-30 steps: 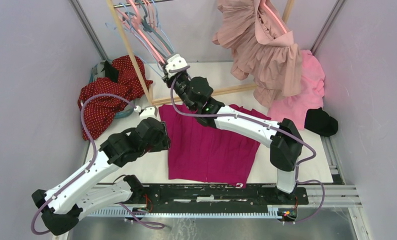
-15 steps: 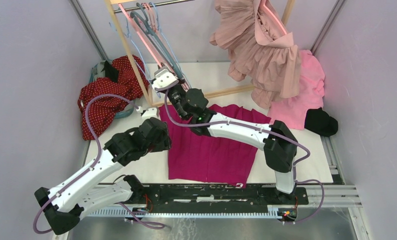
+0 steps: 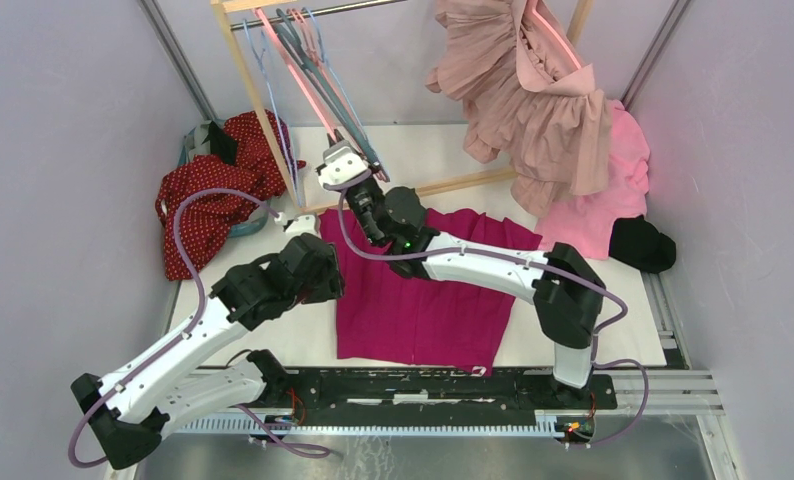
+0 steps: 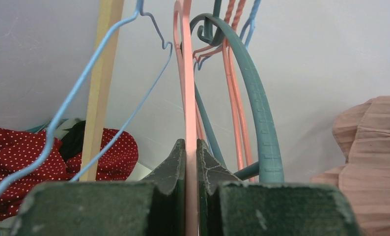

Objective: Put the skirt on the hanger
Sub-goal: Pick up the hanger from the clothesline.

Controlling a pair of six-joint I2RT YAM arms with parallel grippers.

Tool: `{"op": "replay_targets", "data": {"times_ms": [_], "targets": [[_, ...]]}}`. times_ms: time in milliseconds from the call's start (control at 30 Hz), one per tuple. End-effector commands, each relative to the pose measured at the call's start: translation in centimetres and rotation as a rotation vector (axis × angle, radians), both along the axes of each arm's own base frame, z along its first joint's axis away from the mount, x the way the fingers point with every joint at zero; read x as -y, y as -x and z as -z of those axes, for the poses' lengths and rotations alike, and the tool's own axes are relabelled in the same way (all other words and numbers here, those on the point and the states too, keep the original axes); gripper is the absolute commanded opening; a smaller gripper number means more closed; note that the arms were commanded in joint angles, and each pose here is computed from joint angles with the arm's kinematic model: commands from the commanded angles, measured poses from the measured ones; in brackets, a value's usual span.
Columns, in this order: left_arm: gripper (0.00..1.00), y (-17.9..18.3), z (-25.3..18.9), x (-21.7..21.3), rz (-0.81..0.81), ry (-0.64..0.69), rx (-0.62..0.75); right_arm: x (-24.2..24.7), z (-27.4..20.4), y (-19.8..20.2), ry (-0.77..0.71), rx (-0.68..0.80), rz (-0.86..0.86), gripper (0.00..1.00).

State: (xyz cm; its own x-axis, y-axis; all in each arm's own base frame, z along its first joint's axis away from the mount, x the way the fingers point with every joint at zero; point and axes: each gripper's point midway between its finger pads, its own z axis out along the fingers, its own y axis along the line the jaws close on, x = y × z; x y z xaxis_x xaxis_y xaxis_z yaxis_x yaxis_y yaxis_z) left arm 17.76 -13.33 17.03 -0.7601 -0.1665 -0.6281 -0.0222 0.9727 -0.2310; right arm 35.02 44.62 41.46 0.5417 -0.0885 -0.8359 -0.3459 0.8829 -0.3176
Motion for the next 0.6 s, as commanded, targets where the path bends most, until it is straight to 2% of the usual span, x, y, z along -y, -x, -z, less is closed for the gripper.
{"op": "replay_targets", "data": {"times_ms": [0, 300, 567], "targets": [[0.62, -0.8, -0.5, 0.7, 0.028, 0.011, 0.032, 3.2, -5.1, 2.6, -0.141, 0.07, -0.033, 0.01], [0.62, -0.8, -0.5, 0.8, 0.031, 0.022, 0.03, 4.4, -5.9, 3.4, -0.173, 0.062, -0.059, 0.01], [0.62, -0.6, -0.6, 0.8, 0.033, 0.034, 0.03, 5.7, -6.0, 3.6, -0.202, -0.014, -0.107, 0.01]]}}
